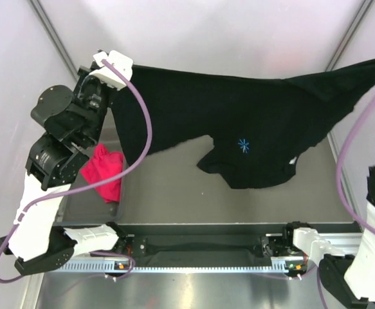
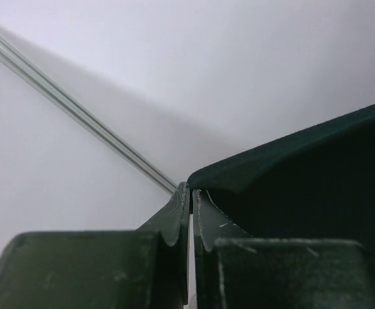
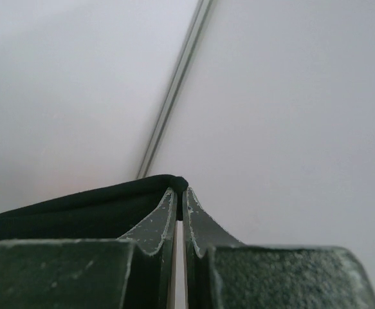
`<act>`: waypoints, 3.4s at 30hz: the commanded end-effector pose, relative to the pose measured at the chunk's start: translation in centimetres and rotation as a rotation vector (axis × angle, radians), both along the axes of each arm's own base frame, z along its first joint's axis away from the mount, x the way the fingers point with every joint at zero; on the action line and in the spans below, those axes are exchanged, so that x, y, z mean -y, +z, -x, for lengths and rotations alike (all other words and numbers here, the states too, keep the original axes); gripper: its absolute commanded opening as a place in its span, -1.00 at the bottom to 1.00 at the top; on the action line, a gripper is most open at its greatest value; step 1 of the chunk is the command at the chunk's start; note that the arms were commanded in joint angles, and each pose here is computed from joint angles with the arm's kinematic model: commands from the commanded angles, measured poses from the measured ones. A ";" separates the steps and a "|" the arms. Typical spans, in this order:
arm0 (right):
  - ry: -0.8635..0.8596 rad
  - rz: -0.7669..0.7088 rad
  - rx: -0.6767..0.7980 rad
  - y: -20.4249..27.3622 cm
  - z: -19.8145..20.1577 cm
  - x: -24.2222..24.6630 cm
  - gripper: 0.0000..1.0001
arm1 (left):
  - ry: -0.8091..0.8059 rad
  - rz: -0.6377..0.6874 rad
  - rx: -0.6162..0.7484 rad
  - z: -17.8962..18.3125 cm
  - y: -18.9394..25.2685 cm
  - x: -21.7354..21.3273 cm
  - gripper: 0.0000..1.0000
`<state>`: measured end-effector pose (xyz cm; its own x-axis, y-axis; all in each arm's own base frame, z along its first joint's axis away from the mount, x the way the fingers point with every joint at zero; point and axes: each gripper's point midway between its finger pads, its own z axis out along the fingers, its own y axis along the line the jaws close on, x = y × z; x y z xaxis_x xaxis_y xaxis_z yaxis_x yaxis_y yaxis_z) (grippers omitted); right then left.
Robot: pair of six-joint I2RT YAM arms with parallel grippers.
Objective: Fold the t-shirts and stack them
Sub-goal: Flatten the tshirt out
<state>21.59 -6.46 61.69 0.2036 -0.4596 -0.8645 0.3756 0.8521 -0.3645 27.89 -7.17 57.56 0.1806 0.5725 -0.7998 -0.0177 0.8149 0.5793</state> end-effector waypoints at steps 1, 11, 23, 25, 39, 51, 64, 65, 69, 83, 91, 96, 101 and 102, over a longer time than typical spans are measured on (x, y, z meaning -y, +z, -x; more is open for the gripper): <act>-0.149 0.066 0.196 5.6 5.7 2.0 -1.00 | 0.006 0.072 0.133 2.3 4.4 -2.0 -1.00; -0.231 0.130 0.380 10.9 12.8 2.4 -1.00 | -0.002 0.040 0.256 5.5 7.8 -4.2 -1.00; -0.205 0.189 0.158 4.8 4.4 2.3 -1.00 | 0.106 -0.070 0.237 1.3 5.9 -2.5 -1.00; -0.172 0.166 0.064 3.1 2.7 2.2 -1.00 | 0.104 -0.085 0.208 0.6 5.1 -2.0 -1.00; -0.162 0.119 -0.165 -1.2 -1.3 2.6 -1.00 | 0.109 -0.126 0.034 -2.5 0.6 -0.7 -1.00; -0.100 0.099 0.092 3.1 12.5 0.8 -1.00 | 0.022 -0.033 0.083 4.5 2.2 -4.7 -1.00; -0.224 0.184 0.276 7.3 21.1 1.7 -1.00 | 0.061 0.019 0.286 9.6 8.4 -8.5 -1.00; -0.229 0.190 0.276 7.7 20.3 1.8 -1.00 | 0.063 0.014 0.288 9.4 8.6 -8.4 -1.00; -0.238 0.228 0.195 7.0 15.5 2.1 -1.00 | 0.051 -0.040 0.204 6.0 6.6 -6.1 -1.00; -0.115 0.328 -0.310 -14.4 -11.5 2.1 -1.00 | 0.003 -0.294 -0.234 -13.5 -18.2 1.8 -1.00; -0.090 0.271 -0.522 -25.7 -26.0 2.8 -1.00 | 0.057 -0.276 -0.287 -24.3 -26.4 2.0 -1.00; -0.147 0.271 -0.587 -30.7 -30.9 4.0 -1.00 | 0.100 -0.228 -0.293 -29.4 -30.0 2.8 -1.00; -0.197 0.255 -0.594 -33.5 -33.7 5.0 -1.00 | 0.120 -0.187 -0.261 -33.0 -32.5 3.7 -1.00; -0.201 0.250 -0.591 -33.7 -34.0 5.1 -1.00 | 0.125 -0.174 -0.229 -33.6 -32.1 3.8 -1.00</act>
